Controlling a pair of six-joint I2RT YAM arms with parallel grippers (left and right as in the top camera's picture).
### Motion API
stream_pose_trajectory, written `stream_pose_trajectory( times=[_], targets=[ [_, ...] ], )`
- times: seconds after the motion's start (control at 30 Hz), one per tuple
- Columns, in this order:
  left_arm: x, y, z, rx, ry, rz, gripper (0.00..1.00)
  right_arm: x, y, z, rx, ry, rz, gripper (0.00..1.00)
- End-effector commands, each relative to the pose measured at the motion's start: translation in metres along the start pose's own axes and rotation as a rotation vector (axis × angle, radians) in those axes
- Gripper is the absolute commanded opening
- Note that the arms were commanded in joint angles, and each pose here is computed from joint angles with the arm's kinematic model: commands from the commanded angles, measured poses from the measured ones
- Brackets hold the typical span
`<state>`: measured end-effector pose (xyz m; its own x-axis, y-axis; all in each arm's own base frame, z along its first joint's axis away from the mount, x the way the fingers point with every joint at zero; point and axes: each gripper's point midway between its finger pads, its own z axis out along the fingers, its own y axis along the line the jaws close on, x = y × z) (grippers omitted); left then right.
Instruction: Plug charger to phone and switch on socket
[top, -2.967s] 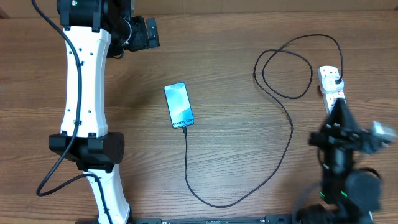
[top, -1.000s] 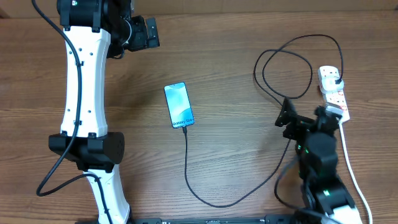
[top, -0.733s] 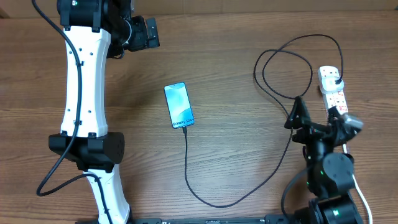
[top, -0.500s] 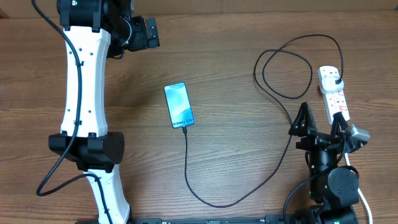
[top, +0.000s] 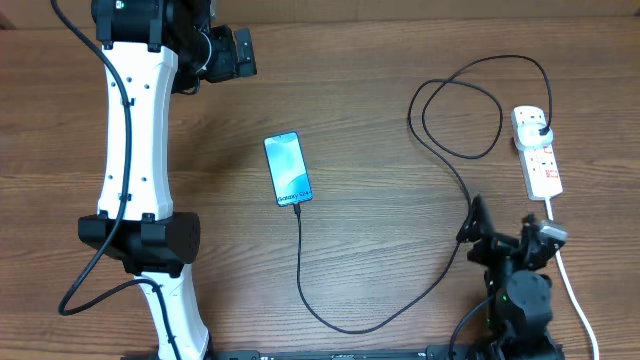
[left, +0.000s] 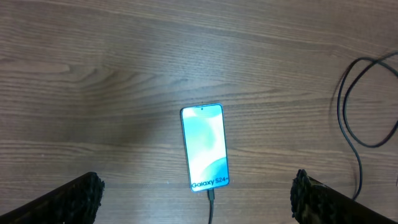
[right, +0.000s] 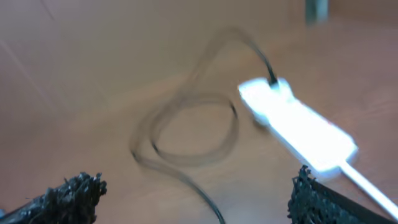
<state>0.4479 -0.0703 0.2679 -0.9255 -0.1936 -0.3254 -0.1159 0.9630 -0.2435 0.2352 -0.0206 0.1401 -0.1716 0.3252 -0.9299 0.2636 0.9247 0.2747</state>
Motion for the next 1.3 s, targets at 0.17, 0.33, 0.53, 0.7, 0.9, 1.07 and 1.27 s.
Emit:
stream_pose_trajectory(
  times=[0.17, 0.33, 0.53, 0.7, 0.9, 1.07, 1.27],
  targets=[
    [-0.003, -0.003, -0.014, 0.006, -0.039, 0.014, 1.0, -0.019, -0.003, -0.007, 0.003, -0.095, 0.021, 1.0],
    [-0.003, -0.003, -0.014, 0.006, -0.039, 0.014, 1.0, -0.023, -0.013, -0.008, 0.063, -0.122, 0.005, 1.0],
    [-0.003, -0.003, -0.014, 0.006, -0.039, 0.014, 1.0, -0.024, -0.012, -0.008, 0.06, -0.126, 0.007, 1.0],
    [-0.003, -0.003, -0.014, 0.006, -0.039, 0.014, 1.0, -0.024, -0.002, -0.007, 0.005, -0.127, 0.001, 1.0],
    [-0.003, -0.003, -0.014, 0.006, -0.039, 0.014, 1.0, -0.025, 0.028, -0.006, -0.157, -0.156, -0.108, 1.0],
    [-0.003, -0.003, -0.014, 0.006, -0.039, 0.014, 1.0, -0.026, 0.035, -0.005, -0.2, -0.184, -0.101, 1.0],
    [-0.003, -0.003, -0.014, 0.006, -0.039, 0.014, 1.0, -0.026, 0.04, -0.005, -0.234, -0.198, -0.097, 1.0]
  ],
)
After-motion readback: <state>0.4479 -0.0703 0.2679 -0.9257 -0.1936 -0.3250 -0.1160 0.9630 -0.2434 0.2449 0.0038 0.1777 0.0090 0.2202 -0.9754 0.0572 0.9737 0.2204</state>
